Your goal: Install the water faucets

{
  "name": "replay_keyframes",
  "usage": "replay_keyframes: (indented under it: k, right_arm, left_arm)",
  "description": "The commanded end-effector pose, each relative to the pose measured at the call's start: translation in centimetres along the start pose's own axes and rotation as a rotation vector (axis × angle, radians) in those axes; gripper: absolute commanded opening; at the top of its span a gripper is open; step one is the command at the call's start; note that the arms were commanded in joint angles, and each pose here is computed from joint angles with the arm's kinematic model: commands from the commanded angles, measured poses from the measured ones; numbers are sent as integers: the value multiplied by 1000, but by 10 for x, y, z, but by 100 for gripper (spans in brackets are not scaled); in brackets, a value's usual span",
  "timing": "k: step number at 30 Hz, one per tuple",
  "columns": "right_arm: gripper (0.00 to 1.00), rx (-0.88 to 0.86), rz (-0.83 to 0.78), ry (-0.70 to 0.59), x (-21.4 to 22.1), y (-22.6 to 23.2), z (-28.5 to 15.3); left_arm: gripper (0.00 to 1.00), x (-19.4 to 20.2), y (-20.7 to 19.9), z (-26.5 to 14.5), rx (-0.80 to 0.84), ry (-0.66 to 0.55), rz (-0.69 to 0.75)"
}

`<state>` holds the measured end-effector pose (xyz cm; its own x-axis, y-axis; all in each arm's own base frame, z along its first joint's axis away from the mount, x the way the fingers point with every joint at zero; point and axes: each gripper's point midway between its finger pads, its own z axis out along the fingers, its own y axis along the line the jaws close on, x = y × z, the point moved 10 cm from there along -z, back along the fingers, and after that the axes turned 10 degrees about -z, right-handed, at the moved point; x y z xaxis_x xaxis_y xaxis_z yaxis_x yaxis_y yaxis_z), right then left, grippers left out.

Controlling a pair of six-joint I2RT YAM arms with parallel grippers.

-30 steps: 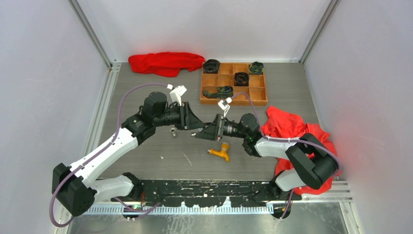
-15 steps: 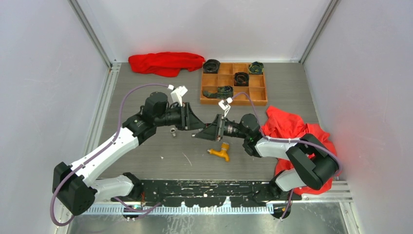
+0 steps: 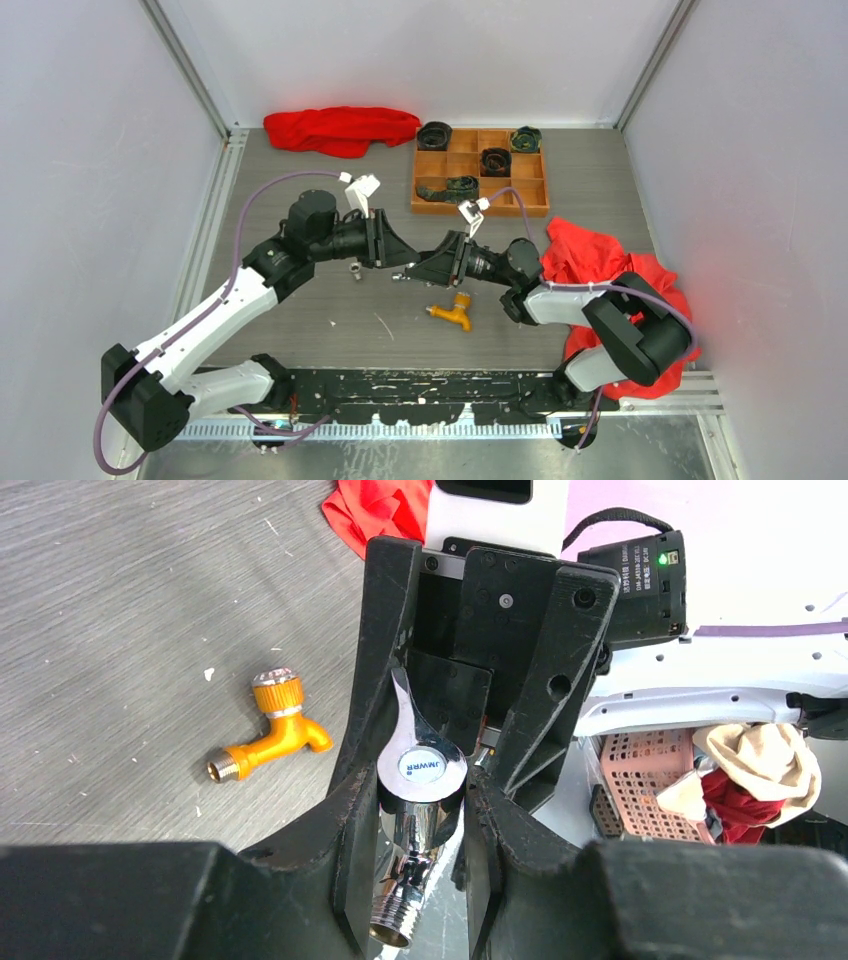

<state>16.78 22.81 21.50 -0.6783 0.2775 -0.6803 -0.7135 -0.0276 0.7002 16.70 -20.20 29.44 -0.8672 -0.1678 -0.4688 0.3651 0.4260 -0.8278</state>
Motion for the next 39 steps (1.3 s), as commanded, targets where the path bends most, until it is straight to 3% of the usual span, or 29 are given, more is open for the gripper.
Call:
replay_keyframes:
  k: [1, 18, 23, 33, 39]
  right_arm:
    - [59, -149, -41, -63, -9, 18, -1]
    - [60, -205, 7, -26, 4, 17, 2]
    - [49, -209, -7, -37, 2, 17, 3]
    - [55, -220, -40, -65, -4, 21, 5]
    - [42, -219, -35, -45, -3, 19, 7]
  left_arm:
    - [0, -8, -18, -5, 99, -63, 59]
    - [0, -10, -12, -5, 72, -79, 59]
    - [0, -8, -11, -5, 76, -54, 58]
    - [0, -6, -8, -4, 77, -36, 51]
    - [0, -6, -7, -5, 70, -39, 48]
